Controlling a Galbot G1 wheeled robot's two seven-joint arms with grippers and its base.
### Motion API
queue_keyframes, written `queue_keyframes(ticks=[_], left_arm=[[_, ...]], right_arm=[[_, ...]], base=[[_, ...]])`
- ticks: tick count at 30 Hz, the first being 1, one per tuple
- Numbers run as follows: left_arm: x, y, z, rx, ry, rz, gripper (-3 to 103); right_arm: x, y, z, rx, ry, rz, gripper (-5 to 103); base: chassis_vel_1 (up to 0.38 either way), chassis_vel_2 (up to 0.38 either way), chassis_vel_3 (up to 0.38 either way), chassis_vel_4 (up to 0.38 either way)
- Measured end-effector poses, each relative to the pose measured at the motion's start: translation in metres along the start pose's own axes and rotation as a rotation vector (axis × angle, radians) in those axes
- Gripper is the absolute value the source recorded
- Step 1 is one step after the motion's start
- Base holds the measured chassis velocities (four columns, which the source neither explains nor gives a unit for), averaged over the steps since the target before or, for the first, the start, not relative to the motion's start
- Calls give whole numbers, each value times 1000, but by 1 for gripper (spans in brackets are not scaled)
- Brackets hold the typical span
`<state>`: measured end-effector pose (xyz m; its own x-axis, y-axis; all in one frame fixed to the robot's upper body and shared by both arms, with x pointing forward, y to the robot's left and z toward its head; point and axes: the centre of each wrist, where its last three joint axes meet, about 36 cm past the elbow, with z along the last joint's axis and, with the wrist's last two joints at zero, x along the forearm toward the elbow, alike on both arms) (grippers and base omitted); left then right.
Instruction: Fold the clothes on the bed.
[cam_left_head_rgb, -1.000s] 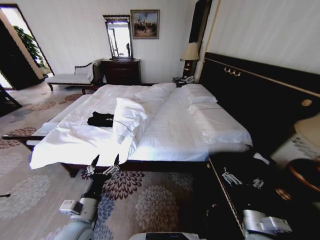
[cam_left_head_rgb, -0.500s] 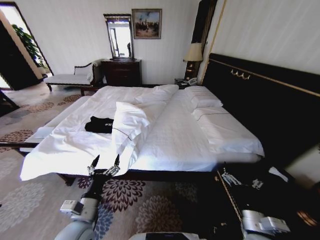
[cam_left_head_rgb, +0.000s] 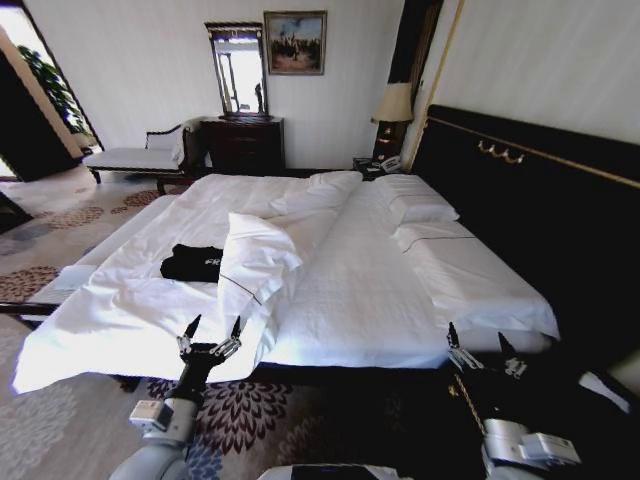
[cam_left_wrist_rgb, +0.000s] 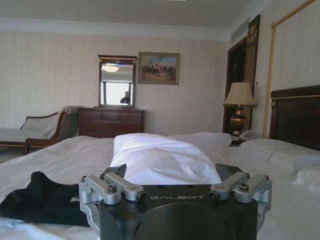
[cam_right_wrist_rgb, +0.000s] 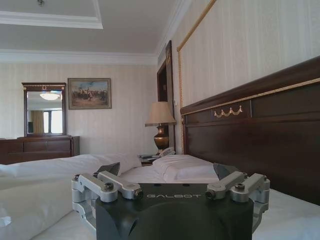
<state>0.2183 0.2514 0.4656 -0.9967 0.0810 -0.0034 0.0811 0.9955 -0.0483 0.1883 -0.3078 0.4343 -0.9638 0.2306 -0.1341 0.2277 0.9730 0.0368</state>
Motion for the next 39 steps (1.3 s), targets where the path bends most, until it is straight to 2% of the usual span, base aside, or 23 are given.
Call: queue_keyframes(ticks=[11,39], left_arm=[[-1,3,-5,12,-13,-5,100],[1,4,2,16,-29,-15,100]], right_arm=[[1,-2,0,11,-23,-21,100],[11,1,7,62,-10,-12,100]], base=[[-153,148,141,-154],[0,12,5,-10]])
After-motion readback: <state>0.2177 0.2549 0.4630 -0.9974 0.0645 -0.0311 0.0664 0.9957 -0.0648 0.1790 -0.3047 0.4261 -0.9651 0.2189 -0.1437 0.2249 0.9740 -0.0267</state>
